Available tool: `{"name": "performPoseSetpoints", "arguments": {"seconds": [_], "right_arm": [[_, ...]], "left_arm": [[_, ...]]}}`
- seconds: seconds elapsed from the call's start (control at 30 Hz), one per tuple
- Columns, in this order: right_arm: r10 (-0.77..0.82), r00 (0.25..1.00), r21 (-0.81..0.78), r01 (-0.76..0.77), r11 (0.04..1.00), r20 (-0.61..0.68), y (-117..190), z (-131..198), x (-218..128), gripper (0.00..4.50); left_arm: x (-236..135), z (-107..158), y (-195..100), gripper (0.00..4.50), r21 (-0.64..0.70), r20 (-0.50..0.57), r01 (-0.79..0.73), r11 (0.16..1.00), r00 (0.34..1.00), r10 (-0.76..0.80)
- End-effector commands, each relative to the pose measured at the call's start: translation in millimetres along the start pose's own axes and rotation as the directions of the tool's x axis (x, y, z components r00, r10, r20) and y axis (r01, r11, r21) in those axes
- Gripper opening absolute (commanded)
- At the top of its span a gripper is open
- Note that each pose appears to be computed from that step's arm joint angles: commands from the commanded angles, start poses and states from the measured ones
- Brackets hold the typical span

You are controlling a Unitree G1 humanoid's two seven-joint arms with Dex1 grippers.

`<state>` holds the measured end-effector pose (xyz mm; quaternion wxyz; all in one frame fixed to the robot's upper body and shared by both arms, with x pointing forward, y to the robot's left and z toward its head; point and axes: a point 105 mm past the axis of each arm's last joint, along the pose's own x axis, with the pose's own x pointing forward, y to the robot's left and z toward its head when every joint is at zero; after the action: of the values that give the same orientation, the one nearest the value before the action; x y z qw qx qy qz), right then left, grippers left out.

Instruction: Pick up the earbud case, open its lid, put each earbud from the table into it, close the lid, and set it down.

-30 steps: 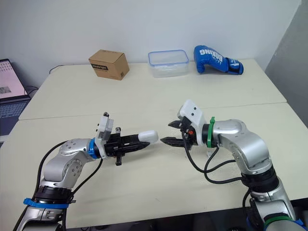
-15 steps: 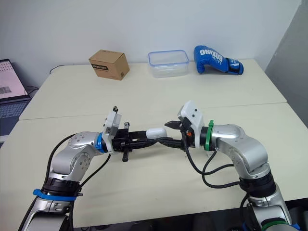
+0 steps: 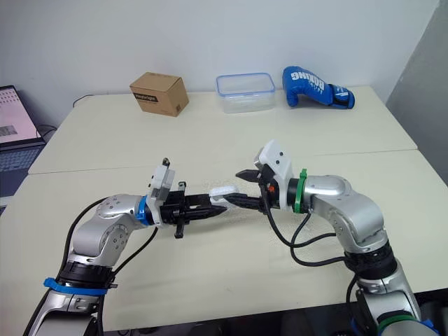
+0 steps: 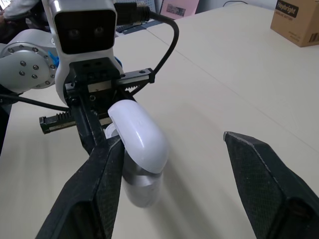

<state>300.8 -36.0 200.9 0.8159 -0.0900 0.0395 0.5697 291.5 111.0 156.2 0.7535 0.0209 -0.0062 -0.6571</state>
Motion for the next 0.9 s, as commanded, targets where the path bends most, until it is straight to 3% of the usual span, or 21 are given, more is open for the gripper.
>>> {"name": "performPoseSetpoints", "arguments": {"seconds": [0.03, 0.5, 0.6, 0.67, 0.8, 0.9], "right_arm": [[-0.006, 0.999, -0.050, 0.008, 0.999, 0.046, -1, 15, -1, 3.23], [0.030, 0.999, -0.060, -0.029, 0.998, 0.018, -4, 24, -12, 3.23], [-0.014, 0.998, -0.067, 0.010, 0.998, -0.067, -18, 19, -27, 3.23], [-0.047, 0.980, -0.052, 0.038, 0.998, -0.194, -29, 6, -39, 3.23], [-0.166, 0.893, -0.098, 0.137, 0.986, -0.419, -54, -22, -73, 3.23], [-0.157, 0.855, -0.106, 0.121, 0.987, -0.494, -49, -41, -86, 3.23]], "left_arm": [[0, 4, -4, 0.81, 0.027, 0.011, 0.017, 0.999, 1.000, -0.017], [-6, 1, 3, 0.81, 0.043, 0.013, -0.028, 0.999, 1.000, 0.027], [-10, 4, 7, 0.81, 0.052, 0.017, -0.044, 0.998, 0.999, 0.044], [-13, 7, 9, 0.81, 0.062, 0.017, -0.052, 0.997, 0.999, 0.051], [-16, 10, 12, 0.81, 0.082, 0.011, -0.067, 0.994, 0.998, 0.067], [-15, 10, 11, 0.81, 0.083, 0.012, -0.067, 0.994, 0.998, 0.066]]}}
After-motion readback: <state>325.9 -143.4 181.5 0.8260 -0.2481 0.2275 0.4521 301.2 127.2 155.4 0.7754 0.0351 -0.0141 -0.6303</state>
